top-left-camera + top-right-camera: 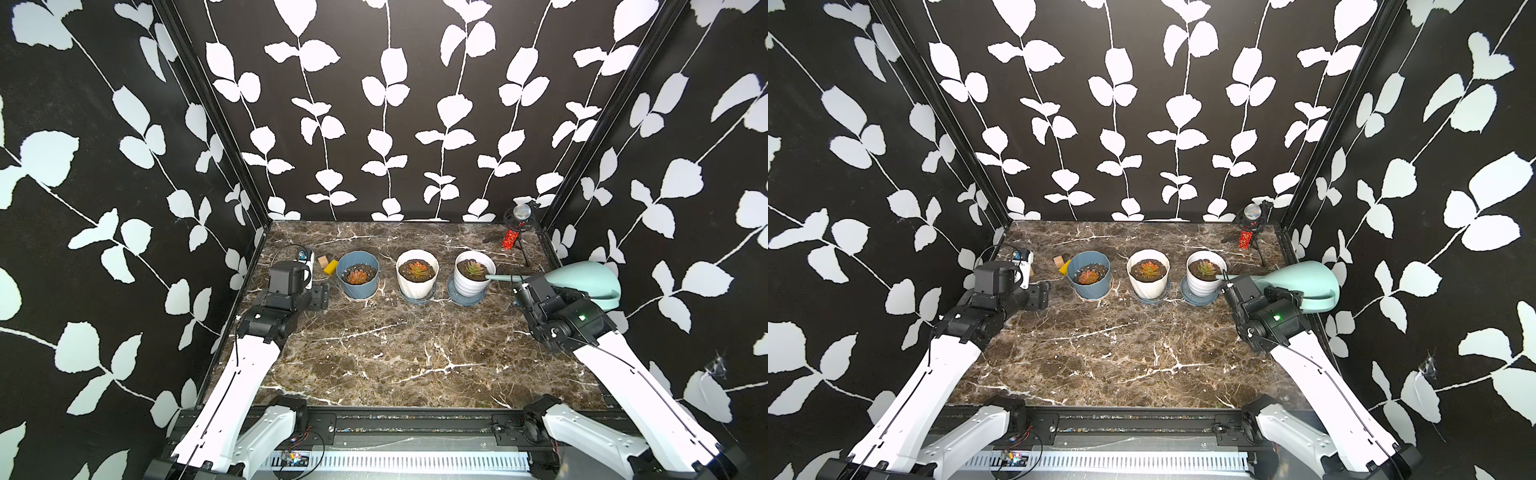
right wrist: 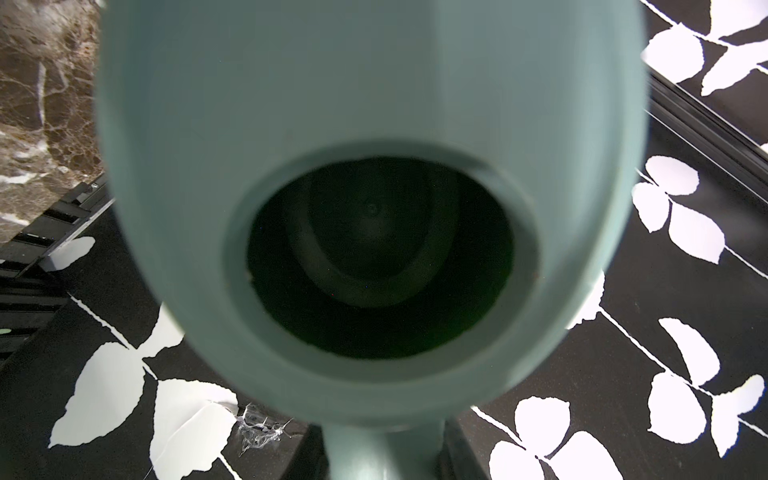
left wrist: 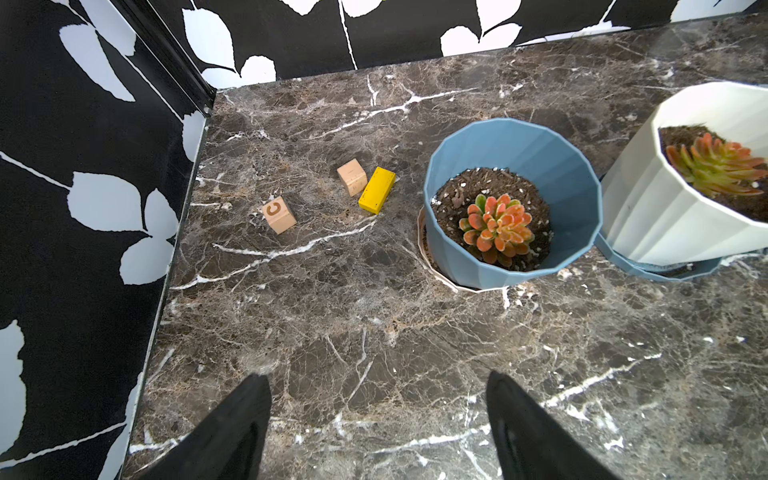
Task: Water the succulent around the soil edge
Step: Water the soil of the potted plant with water.
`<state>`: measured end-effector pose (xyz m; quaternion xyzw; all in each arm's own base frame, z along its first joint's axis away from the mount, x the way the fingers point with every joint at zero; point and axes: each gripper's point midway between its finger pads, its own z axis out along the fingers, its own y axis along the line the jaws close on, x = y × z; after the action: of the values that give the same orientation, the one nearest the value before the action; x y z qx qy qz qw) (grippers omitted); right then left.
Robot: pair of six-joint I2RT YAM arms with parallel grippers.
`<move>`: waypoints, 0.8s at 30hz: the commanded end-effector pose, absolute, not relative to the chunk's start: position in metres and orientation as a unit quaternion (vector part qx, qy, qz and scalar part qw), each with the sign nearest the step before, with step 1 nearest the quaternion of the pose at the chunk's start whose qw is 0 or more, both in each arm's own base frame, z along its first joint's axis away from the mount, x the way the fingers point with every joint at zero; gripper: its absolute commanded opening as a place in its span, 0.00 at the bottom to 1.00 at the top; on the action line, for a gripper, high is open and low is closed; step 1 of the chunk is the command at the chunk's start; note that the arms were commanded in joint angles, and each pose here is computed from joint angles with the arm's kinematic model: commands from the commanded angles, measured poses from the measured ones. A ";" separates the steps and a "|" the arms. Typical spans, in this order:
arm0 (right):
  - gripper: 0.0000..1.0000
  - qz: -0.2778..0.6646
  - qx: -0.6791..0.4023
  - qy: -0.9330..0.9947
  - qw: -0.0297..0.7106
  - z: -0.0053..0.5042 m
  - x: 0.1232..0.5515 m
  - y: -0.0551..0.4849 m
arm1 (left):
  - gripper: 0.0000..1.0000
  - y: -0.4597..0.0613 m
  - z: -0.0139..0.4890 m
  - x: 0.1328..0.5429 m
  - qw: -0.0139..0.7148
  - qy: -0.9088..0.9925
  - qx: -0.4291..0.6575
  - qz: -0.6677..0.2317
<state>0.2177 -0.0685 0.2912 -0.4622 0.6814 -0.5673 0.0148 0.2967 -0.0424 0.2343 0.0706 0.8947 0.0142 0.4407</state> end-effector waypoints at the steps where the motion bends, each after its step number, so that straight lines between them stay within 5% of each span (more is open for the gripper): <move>1: 0.00 -0.595 -0.425 0.682 0.021 0.312 0.219 -0.074 | 0.83 -0.041 0.239 0.292 0.445 0.893 0.069 0.010; 24: 0.00 -0.624 -0.404 0.669 0.010 0.334 0.244 -0.082 | 0.83 -0.039 0.241 0.291 0.448 0.892 0.068 0.017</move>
<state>0.2424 -0.0751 0.3013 -0.4543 0.6665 -0.5909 -0.0154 0.2951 -0.0418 0.2380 0.0696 0.8919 0.0138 0.4467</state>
